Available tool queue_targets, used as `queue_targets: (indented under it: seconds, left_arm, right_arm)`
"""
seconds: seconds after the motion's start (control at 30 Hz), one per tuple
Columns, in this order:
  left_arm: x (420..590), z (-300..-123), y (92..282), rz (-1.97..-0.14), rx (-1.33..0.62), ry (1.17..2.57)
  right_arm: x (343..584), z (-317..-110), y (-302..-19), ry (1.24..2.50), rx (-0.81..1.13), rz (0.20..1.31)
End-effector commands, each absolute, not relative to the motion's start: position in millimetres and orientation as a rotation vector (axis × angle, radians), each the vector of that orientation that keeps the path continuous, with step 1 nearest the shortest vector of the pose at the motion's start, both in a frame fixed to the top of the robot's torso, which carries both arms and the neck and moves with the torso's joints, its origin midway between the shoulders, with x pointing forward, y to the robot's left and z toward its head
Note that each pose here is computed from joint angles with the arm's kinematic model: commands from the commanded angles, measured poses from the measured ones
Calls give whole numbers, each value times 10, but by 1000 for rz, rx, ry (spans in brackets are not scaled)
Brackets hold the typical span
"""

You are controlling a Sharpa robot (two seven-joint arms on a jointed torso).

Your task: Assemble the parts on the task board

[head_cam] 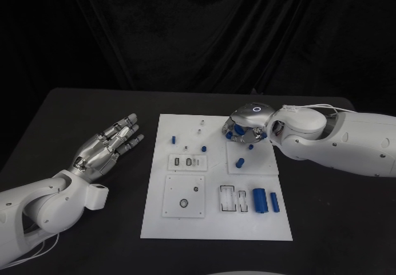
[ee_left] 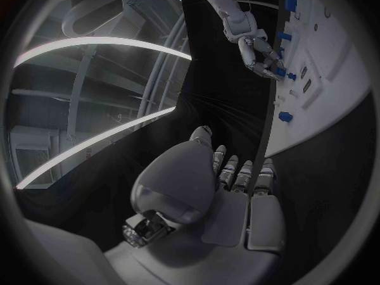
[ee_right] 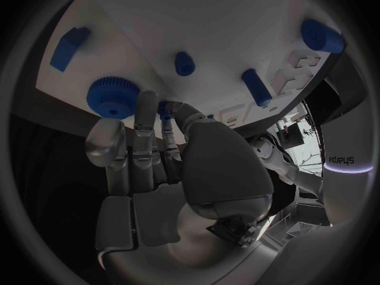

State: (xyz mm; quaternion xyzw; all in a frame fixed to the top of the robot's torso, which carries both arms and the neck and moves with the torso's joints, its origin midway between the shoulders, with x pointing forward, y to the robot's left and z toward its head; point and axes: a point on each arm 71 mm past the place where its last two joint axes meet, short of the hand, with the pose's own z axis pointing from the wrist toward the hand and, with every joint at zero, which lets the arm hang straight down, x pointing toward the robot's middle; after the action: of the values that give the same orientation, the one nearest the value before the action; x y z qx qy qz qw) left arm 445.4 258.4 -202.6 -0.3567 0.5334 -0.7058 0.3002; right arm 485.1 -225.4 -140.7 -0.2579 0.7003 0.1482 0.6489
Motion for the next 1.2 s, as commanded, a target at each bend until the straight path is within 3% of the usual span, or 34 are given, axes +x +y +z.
queue_targets:
  seconds: [0.03,0.67,0.93,1.2]
  left_arm:
    - [4442,-1907,2599,-1977,-861,1245]
    - [4459,-1917,2613,-1977,-863,1250]
    - [4459,-1918,2631,-1970,-865,1250]
    - [4476,-1925,2607,-1972,-863,1253]
  right_arm:
    - [4858,-1417,-2245,1584,-587,344]
    - [4835,-1359,-2196,1486,-583,414]
    - [4843,-1164,-2141,1445,-556,432]
    - [4997,-1028,-1912,1459,-570,440]
